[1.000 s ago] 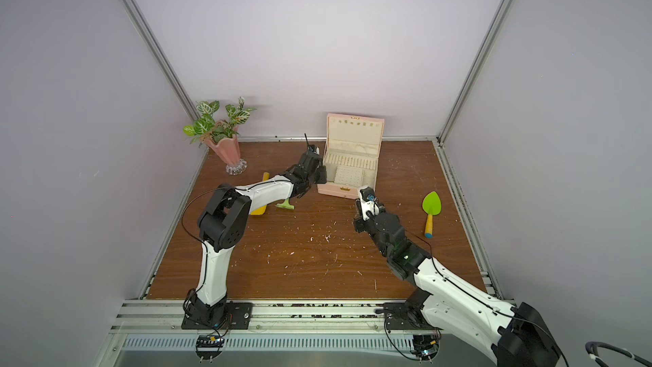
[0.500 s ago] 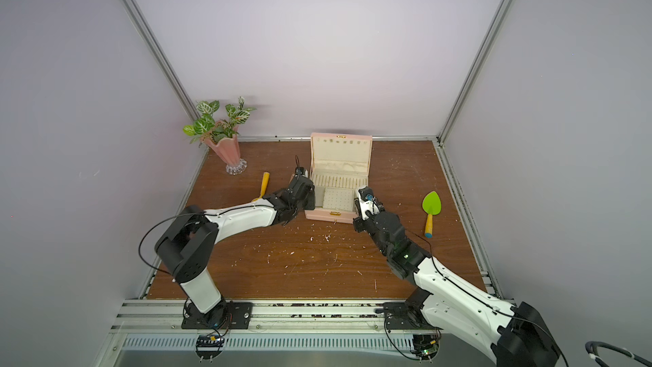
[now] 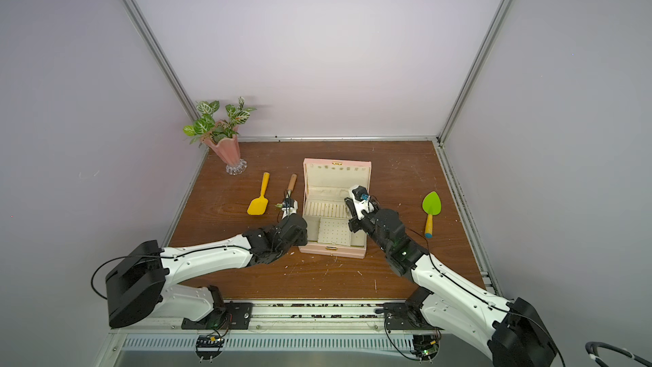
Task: Put jewelry chain into jewelry box
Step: Move the jewelry box to the center of the board, then open the fastener on the jewelry box.
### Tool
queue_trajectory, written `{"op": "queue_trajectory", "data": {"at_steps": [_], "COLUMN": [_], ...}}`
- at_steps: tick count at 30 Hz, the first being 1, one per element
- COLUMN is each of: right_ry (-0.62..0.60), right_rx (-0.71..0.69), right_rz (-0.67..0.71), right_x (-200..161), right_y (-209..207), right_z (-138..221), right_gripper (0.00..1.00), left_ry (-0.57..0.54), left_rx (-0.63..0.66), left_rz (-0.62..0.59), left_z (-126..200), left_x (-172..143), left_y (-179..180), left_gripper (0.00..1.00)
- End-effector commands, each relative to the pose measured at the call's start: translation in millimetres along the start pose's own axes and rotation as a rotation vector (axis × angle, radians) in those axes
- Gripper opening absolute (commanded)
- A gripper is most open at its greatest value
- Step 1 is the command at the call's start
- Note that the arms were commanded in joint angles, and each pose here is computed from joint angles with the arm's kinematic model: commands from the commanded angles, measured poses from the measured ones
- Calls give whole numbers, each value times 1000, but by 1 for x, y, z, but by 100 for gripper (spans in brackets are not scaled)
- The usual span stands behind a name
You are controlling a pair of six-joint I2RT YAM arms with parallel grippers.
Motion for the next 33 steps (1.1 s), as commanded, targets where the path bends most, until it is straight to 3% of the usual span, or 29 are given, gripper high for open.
{"op": "queue_trajectory", "data": {"at_steps": [1, 6, 10, 15, 21, 26, 33], "right_ry": [-90, -111, -129, -136, -150, -150, -148], "right_rx": [55, 84, 121, 135, 163, 178, 168], "right_rz": [17, 5, 16, 30, 36, 39, 25], "right_x": [26, 24, 23, 18, 16, 13, 7], "right_y": [8, 8, 10, 8, 5, 5, 1], "right_z": [1, 2, 2, 1, 1, 1, 4], "right_gripper": [0, 0, 0, 0, 0, 0, 0], "left_ry": [90, -69, -228, -377, -635, -718, -809], "left_rx": [-10, -60, -104, -280, -407, -411, -407], "left_rz": [9, -77, -274, -603, -932, -1024, -1041], "left_z": [11, 34, 57, 74, 81, 64, 43], "left_x": [-29, 11, 56, 96, 115, 135, 165], "left_y": [4, -3, -22, -63, -103, -119, -132], "left_gripper": [6, 54, 66, 63, 52, 47, 38]}}
Point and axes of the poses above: each gripper's point midway between its finger pads, its own z axis back along the fingers, its own y axis along the line the jaws close on, x = y × z, the point moved 1 cm from there along z, back along the fingers, and after that the axes turned 3 degrees about -z, right-handed, at the moved point
